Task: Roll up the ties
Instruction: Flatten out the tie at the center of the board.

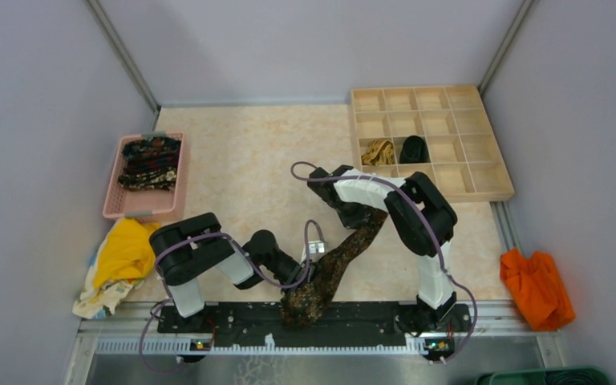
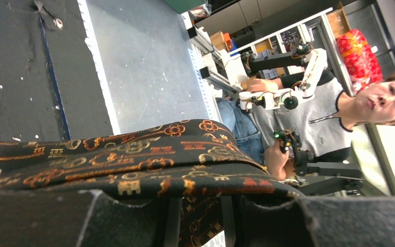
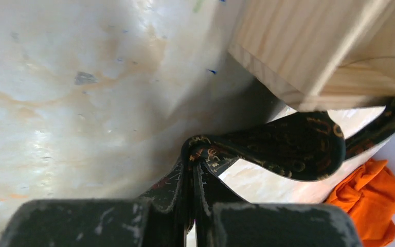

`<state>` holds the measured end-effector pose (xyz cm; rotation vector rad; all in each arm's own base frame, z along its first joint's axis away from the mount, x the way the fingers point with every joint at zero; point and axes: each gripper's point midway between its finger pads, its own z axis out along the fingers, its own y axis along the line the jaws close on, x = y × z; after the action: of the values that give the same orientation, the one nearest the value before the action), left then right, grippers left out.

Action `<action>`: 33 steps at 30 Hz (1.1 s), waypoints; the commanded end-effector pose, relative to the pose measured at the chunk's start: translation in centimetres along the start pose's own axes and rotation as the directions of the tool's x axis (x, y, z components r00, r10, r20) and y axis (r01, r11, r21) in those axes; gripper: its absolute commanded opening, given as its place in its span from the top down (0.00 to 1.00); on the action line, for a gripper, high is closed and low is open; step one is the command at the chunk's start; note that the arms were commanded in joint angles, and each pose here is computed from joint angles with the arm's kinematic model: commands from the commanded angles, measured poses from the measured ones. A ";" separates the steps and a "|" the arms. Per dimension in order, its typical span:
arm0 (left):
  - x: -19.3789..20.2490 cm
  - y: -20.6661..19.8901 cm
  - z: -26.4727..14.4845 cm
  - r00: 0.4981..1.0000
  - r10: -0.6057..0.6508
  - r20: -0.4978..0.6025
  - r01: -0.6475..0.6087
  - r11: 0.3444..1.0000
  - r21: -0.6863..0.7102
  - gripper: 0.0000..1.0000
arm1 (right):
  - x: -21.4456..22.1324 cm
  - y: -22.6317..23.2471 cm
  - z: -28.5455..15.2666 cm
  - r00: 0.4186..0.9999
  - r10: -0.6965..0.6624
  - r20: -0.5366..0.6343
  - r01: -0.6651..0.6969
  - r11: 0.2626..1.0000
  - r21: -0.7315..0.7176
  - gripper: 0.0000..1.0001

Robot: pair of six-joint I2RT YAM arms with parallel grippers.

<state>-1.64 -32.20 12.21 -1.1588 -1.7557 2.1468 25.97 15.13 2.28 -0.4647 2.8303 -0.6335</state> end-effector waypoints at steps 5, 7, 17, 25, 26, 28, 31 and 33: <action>-1.4 -1.0 0.2 0.970 0.242 0.032 -0.242 0.970 -0.001 0.60 | -4.8 6.9 0.6 0.994 -0.080 0.076 0.097 0.965 -0.246 0.71; -1.6 0.1 0.3 0.973 0.229 0.026 -0.227 0.972 -0.052 0.57 | -5.5 7.6 0.3 0.992 -0.091 0.091 0.113 0.956 -0.272 0.60; -1.9 5.1 -0.8 0.976 0.217 -0.014 -0.210 0.924 -0.320 0.57 | -8.9 3.9 -5.9 0.957 0.036 0.288 0.043 0.964 -0.264 0.37; -2.4 9.4 -1.9 0.990 0.135 0.031 -0.109 0.898 -0.427 0.60 | -6.1 -0.2 -7.2 0.926 0.152 0.345 -0.081 0.974 -0.212 0.35; -2.6 9.9 -2.3 0.991 0.124 0.050 -0.090 0.893 -0.442 0.61 | -5.7 -0.4 -7.0 0.922 0.169 0.347 -0.095 0.971 -0.220 0.33; -3.0 10.7 -3.0 0.990 0.103 0.091 -0.052 0.894 -0.446 0.61 | -4.7 -0.1 -6.5 0.924 0.182 0.335 -0.097 0.962 -0.255 0.37; -3.9 10.9 -4.2 0.981 0.076 0.180 0.005 0.912 -0.411 0.62 | -3.8 0.7 -5.2 0.933 0.192 0.304 -0.100 0.950 -0.295 0.83; -4.5 10.4 -4.6 0.973 0.050 0.225 0.038 0.929 -0.369 0.66 | -3.5 1.3 -4.2 0.940 0.188 0.286 -0.097 0.947 -0.305 0.93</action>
<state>6.78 -34.24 3.51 -1.1205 -2.3941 1.9352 27.30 18.15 6.97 -0.4164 2.6273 -0.1933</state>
